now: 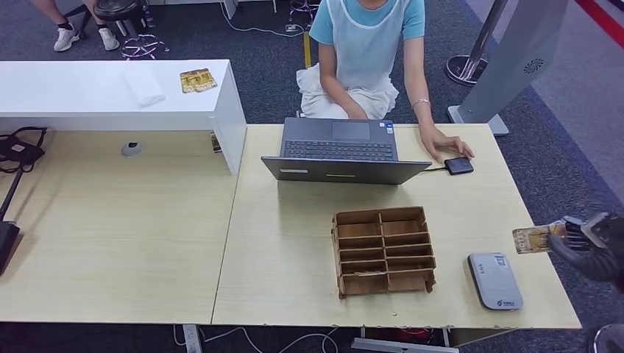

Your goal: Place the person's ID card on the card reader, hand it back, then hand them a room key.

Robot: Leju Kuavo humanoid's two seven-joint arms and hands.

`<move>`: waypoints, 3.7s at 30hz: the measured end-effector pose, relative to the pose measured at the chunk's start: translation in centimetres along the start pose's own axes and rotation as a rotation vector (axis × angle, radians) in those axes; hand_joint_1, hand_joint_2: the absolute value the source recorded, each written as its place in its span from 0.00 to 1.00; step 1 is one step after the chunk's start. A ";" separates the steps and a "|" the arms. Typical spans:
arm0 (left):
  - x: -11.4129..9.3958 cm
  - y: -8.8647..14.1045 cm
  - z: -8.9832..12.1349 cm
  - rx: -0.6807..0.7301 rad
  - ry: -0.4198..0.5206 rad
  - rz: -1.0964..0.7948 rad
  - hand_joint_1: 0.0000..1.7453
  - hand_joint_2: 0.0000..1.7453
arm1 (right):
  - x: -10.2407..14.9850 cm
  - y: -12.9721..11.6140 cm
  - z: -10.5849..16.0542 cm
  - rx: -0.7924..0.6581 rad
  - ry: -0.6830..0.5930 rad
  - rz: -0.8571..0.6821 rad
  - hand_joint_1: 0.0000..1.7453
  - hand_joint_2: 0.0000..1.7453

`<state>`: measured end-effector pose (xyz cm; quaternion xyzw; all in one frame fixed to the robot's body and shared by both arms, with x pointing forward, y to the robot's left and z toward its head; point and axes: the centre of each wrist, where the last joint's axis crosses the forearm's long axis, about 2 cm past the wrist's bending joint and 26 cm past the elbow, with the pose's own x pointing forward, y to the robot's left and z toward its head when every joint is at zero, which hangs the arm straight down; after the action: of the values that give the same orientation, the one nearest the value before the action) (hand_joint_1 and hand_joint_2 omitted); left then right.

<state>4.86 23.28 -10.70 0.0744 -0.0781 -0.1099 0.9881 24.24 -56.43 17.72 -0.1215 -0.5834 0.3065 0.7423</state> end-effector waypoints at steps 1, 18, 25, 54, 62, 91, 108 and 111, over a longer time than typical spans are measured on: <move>0.0 0.0 0.0 0.000 -0.001 -0.001 0.00 0.00 | -0.1 0.4 -0.1 0.011 0.005 0.005 1.00 1.00; 0.1 -0.1 0.0 -0.009 -0.002 -0.001 0.00 0.00 | -2.5 4.9 -1.8 0.039 0.127 -0.004 1.00 1.00; 0.1 -0.1 0.0 -0.010 -0.003 -0.002 0.00 0.00 | -4.2 5.6 -1.7 0.017 0.191 -0.034 1.00 1.00; 0.1 0.0 0.0 -0.011 -0.007 -0.016 0.00 0.00 | -6.3 7.6 -1.5 -0.018 0.273 -0.087 1.00 1.00; 0.1 0.0 0.0 -0.012 -0.005 -0.003 0.00 0.00 | -5.6 7.1 -1.5 -0.061 0.225 -0.099 1.00 1.00; 0.1 0.0 0.0 -0.011 -0.003 0.030 0.00 0.00 | -0.7 4.7 -2.1 -0.150 -0.031 -0.050 1.00 1.00; 0.2 -0.2 0.0 -0.014 -0.001 0.055 0.00 0.00 | 10.8 1.1 -6.1 -0.365 -0.233 0.401 1.00 1.00; 0.2 -0.2 0.1 -0.015 0.002 0.048 0.00 0.00 | 12.7 0.7 -6.9 -0.437 -0.239 0.514 1.00 1.00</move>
<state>5.02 22.99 -10.65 0.0651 -0.0781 -0.0867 0.9910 32.17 -47.12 25.39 -0.3837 -0.6681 0.3633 0.5238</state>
